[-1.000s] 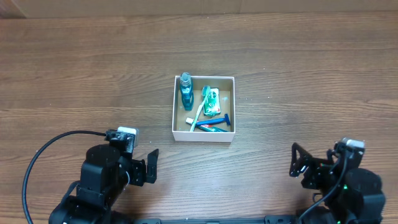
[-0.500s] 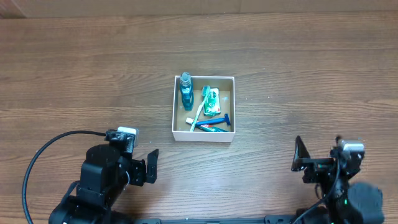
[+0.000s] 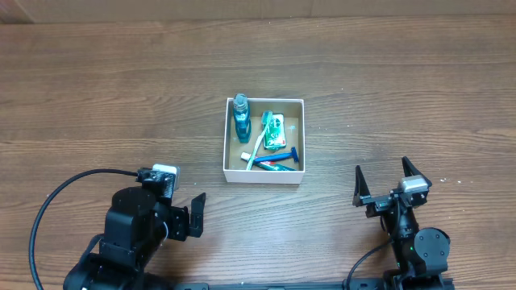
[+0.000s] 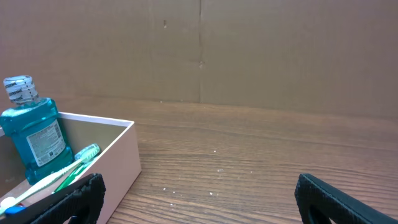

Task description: Pack container

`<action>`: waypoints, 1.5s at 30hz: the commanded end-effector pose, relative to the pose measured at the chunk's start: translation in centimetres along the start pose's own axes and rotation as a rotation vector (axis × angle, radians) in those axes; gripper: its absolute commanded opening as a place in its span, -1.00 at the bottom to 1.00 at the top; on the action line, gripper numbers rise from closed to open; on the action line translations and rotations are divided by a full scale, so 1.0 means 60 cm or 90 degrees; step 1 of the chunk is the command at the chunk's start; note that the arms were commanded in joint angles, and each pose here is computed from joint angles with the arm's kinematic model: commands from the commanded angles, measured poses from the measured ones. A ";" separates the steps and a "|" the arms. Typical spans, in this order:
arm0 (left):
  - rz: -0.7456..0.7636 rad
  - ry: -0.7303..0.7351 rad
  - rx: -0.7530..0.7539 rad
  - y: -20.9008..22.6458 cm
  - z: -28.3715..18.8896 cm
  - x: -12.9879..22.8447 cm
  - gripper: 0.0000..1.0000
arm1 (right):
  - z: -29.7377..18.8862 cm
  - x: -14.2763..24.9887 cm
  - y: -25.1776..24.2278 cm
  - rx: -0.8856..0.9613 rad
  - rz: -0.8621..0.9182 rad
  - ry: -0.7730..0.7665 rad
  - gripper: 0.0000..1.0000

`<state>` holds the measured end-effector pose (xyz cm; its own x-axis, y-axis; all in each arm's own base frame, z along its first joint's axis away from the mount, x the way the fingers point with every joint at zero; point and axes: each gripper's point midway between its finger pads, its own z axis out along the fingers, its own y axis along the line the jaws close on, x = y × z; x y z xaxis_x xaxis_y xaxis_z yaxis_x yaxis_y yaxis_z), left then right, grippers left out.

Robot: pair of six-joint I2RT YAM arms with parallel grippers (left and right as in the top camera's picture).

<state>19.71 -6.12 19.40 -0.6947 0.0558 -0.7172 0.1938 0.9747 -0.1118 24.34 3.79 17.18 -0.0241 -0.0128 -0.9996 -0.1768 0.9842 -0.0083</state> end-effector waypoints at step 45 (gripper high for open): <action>0.071 -0.439 -0.136 0.107 0.081 -0.007 1.00 | 0.000 0.001 0.006 -0.012 -0.004 -0.005 1.00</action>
<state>24.64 -1.08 15.48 -0.0810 0.0868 -0.9929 0.0565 0.9950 0.0824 24.32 3.90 17.29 -0.0191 -0.0145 -0.9997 -0.1836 0.9829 -0.0108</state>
